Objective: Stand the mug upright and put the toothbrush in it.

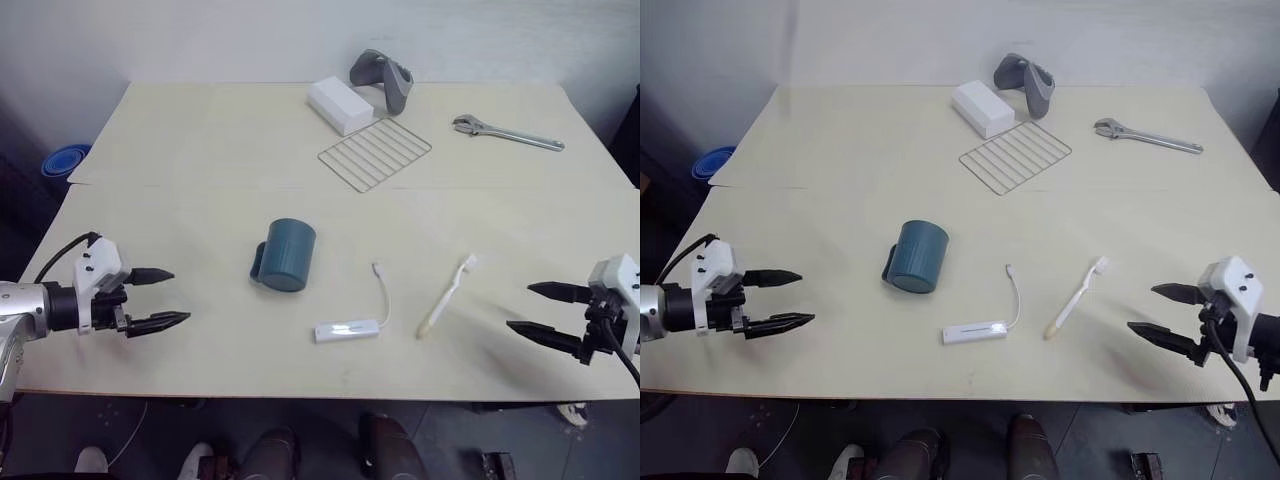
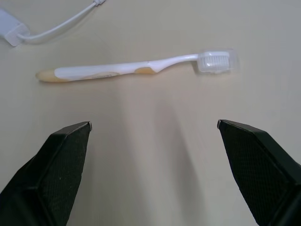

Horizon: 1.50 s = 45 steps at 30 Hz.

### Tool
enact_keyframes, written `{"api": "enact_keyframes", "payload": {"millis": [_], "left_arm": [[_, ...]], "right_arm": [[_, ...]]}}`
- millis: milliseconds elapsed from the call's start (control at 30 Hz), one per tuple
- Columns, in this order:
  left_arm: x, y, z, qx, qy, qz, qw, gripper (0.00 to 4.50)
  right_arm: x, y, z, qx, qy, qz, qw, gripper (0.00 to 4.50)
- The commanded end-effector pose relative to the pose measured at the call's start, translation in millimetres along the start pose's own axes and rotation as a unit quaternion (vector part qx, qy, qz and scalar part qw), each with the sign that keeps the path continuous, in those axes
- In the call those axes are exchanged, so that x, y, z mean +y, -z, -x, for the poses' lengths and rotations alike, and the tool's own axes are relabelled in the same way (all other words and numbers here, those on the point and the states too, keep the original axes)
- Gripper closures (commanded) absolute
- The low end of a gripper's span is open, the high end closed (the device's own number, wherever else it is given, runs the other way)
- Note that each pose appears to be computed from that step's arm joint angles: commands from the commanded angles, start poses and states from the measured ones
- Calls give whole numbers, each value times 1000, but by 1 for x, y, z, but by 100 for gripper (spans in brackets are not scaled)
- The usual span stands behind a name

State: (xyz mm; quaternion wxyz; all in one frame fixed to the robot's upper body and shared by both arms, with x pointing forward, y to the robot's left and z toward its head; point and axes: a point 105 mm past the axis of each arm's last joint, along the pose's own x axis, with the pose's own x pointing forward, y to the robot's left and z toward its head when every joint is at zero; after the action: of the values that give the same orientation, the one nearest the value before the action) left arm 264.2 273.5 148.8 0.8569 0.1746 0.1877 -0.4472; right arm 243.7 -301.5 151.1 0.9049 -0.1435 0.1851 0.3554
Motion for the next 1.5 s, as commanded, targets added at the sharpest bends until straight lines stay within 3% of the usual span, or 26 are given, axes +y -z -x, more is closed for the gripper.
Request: {"api": "enact_keyframes", "payload": {"millis": [33, 567, 833, 1033, 1233, 1333, 1467, 1500], "left_arm": [[0, -9, 6, 2, -1, -24, 1000, 4], [1, -17, -1, -21, -9, 4, 1000, 4], [-11, -29, -6, -36, 36, 2, 999, 4], [-42, -86, -23, -85, 143, -45, 985, 4], [-73, -118, -28, -78, 249, -118, 958, 4], [-78, -124, -30, -73, 274, -138, 949, 0], [-77, -129, -36, -76, 284, -154, 943, 0], [-77, -130, -38, -76, 286, -157, 942, 0]], "right_arm": [[-6, -11, 8, -12, 19, 27, 999, 0], [-7, -5, 3, -4, 44, 39, 998, 0], [0, -22, 0, -20, 51, 24, 998, 0], [58, -83, -49, -88, -11, -24, 996, 0], [105, -78, -109, -47, -24, -90, 995, 0], [117, -74, -123, -23, -43, -99, 994, 60], [107, -71, -141, -2, -13, -113, 993, 187], [103, -69, -143, 3, 2, -116, 993, 187]]}}
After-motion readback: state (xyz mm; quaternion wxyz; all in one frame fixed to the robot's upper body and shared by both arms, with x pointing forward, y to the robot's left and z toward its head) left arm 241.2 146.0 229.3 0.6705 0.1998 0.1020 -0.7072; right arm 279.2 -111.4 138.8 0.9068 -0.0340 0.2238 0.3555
